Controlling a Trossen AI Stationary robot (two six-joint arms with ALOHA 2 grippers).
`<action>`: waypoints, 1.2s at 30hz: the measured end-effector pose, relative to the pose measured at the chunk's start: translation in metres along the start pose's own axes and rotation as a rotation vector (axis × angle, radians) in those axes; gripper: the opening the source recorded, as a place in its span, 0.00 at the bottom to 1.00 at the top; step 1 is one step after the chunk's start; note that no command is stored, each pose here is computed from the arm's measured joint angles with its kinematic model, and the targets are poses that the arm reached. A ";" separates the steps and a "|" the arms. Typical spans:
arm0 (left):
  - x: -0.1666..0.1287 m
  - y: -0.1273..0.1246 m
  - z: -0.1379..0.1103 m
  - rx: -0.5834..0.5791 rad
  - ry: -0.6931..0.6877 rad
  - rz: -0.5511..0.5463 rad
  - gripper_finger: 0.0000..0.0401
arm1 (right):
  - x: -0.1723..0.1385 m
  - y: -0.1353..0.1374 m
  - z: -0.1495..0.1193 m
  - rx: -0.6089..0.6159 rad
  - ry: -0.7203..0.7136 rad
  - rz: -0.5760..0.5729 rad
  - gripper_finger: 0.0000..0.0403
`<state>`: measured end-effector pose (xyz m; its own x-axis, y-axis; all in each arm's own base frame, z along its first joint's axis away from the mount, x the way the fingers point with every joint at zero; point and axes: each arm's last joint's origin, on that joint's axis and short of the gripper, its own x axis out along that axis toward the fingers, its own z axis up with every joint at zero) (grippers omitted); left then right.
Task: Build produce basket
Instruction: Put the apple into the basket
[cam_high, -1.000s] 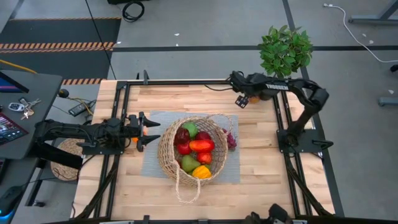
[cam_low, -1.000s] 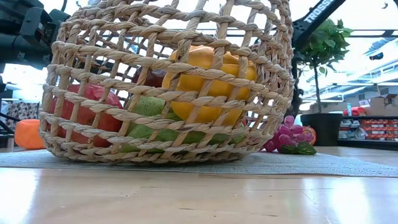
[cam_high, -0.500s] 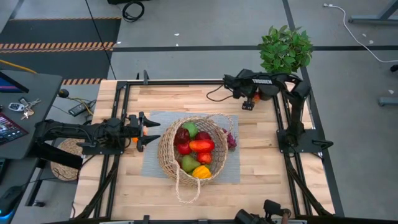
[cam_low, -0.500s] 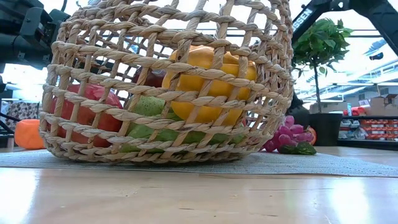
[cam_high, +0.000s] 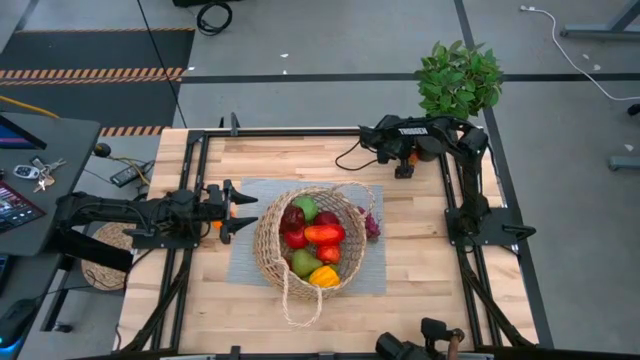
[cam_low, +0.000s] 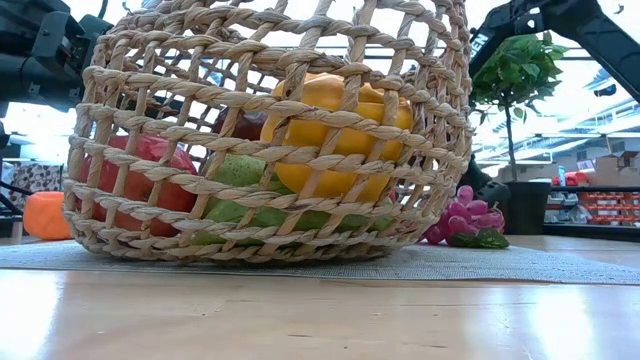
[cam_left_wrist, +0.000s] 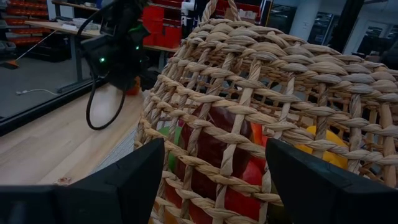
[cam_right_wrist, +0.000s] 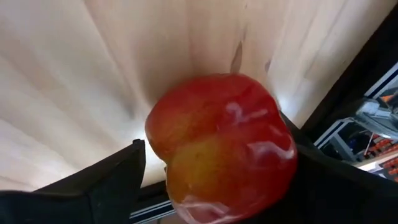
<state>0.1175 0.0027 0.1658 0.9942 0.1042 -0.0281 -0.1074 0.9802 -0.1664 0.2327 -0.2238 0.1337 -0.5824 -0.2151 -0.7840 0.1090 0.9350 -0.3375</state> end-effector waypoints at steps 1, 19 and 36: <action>0.000 0.000 0.000 0.000 0.000 0.000 0.71 | 0.000 0.000 0.000 -0.003 0.002 0.000 0.93; 0.000 0.000 0.000 0.000 0.000 0.000 0.71 | -0.003 0.002 0.008 -0.017 -0.047 -0.042 0.67; 0.000 0.000 0.000 -0.001 0.000 0.000 0.71 | -0.136 0.012 -0.052 0.227 -0.847 -0.113 0.68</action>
<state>0.1175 0.0027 0.1658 0.9942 0.1041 -0.0280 -0.1073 0.9801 -0.1670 0.2718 -0.1684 0.2634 0.1830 -0.5237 -0.8320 0.2962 0.8364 -0.4613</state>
